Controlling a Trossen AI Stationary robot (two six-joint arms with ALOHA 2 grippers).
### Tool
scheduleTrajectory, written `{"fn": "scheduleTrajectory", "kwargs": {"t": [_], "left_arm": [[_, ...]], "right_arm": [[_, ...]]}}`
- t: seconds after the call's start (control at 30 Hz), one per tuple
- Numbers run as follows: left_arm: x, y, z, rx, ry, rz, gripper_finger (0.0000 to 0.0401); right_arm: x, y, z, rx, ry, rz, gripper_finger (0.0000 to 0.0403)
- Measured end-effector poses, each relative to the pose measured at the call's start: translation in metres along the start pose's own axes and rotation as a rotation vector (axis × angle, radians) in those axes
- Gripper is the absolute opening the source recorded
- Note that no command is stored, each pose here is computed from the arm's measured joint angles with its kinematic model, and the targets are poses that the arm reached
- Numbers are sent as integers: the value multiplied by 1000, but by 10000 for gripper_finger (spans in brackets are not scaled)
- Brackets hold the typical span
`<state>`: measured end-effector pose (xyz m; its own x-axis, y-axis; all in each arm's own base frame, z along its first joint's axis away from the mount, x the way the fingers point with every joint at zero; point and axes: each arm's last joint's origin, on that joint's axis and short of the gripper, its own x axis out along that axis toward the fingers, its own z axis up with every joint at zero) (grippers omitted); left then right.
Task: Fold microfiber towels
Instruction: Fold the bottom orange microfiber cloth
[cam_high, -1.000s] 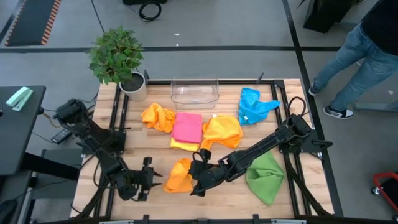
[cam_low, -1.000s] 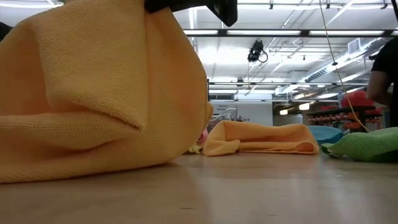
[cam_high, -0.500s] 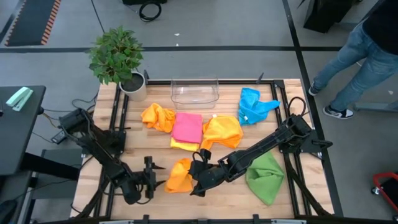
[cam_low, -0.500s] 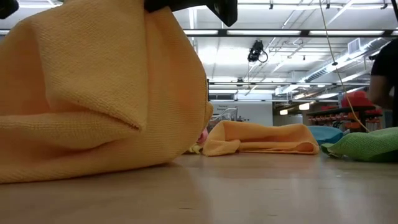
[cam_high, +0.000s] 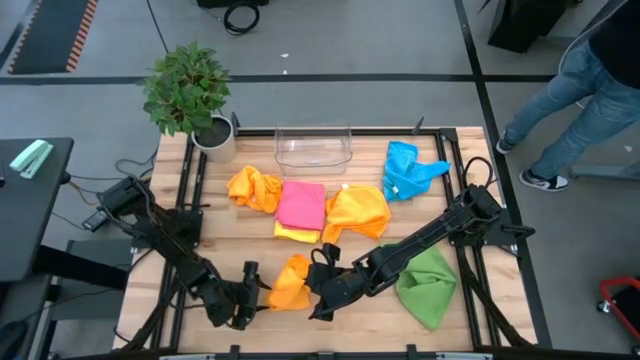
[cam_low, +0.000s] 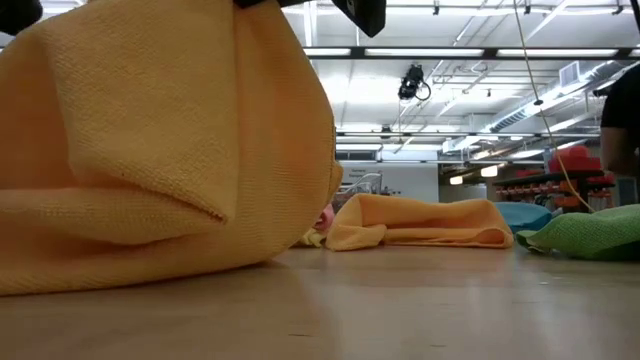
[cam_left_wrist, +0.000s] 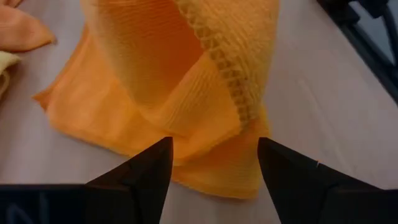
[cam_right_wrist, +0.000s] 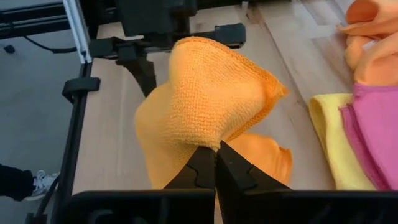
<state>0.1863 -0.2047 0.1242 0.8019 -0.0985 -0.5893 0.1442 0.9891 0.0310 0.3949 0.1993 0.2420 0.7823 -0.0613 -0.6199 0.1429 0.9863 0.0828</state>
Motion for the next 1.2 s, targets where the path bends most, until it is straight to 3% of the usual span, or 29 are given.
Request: {"fn": "scheduleTrajectory", "kwargs": {"t": [0.13, 0.23, 0.33, 0.43, 0.5, 0.67, 0.9, 1.2], "left_arm": [[2, 1, 4, -3, -17, -19, 233], [0, -4, 5, 22, -36, -63, 198], [-2, -6, 5, 39, -41, -84, 137], [-2, -6, 5, 40, -39, -84, 49], [-4, -6, 8, 32, -44, -94, 16], [-23, 2, 21, 73, -61, -87, 10], [-69, 48, 54, 141, -152, 121, 7], [-121, 115, 98, 179, -246, 306, 5]], "right_arm": [[-1, 2, -1, -2, 0, 5, 3], [-1, 2, -1, -2, 1, 4, 3], [-1, 2, -1, -1, 1, 3, 3], [-1, 1, -1, 0, 0, 2, 3], [-1, 1, -1, 1, 0, 2, 3], [3, -7, 4, 11, -14, -39, 3], [8, -41, 26, -56, -48, -134, 3], [-46, -83, 93, -203, -246, -363, 3]]}}
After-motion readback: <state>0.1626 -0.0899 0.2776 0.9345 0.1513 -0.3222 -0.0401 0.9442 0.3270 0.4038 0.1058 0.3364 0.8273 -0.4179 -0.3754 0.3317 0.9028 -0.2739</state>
